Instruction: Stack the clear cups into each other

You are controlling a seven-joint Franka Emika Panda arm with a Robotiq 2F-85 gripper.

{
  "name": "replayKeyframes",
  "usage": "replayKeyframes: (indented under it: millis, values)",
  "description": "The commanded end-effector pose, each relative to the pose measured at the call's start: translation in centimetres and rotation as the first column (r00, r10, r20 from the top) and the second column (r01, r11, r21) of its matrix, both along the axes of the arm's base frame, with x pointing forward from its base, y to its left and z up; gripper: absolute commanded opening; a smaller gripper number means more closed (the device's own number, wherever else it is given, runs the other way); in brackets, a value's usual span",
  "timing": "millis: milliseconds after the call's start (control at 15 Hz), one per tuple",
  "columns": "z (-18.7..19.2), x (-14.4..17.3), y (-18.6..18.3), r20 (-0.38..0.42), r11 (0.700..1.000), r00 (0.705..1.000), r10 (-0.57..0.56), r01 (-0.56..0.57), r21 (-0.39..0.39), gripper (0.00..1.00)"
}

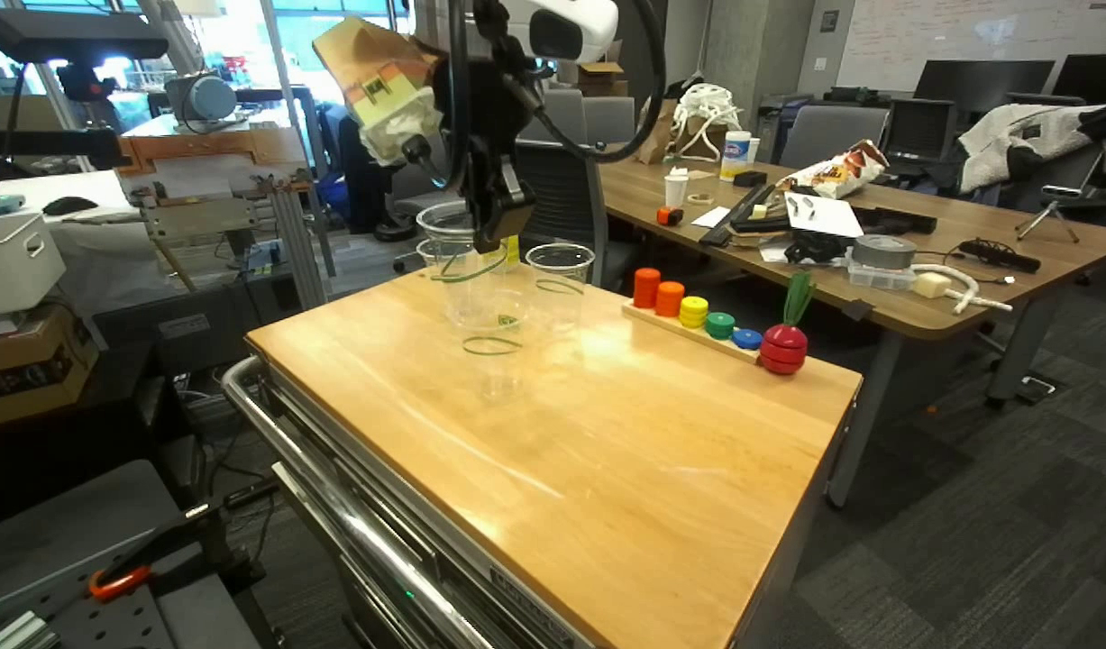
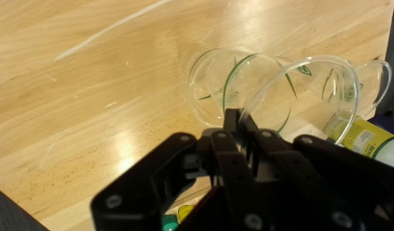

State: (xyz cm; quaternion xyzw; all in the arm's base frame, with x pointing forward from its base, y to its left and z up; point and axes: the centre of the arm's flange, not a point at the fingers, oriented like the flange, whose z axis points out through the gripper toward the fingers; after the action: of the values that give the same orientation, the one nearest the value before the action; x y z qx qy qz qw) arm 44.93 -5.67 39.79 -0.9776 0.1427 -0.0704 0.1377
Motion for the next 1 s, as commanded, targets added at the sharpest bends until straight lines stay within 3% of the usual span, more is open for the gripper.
replayKeyframes:
  millis: [0,267,333,400,533,933]
  values:
    - [-0.9,0.9,0.6,0.050,1.000,0.999,0.016,-0.015,-0.017,0.01]
    - [-2.1,1.7,1.2,0.058,0.999,0.998,0.029,-0.027,-0.040,0.01]
    - [-2.4,1.8,1.3,0.059,0.998,0.997,0.043,-0.040,-0.050,0.09]
    - [-2.7,1.6,1.5,0.057,0.997,0.997,0.053,-0.050,-0.058,0.31]
    - [-3.0,1.2,1.6,0.053,0.994,0.995,0.086,-0.082,-0.072,0.35]
    - [-3.4,0.3,1.8,0.032,0.978,0.987,0.159,-0.153,-0.139,0.81]
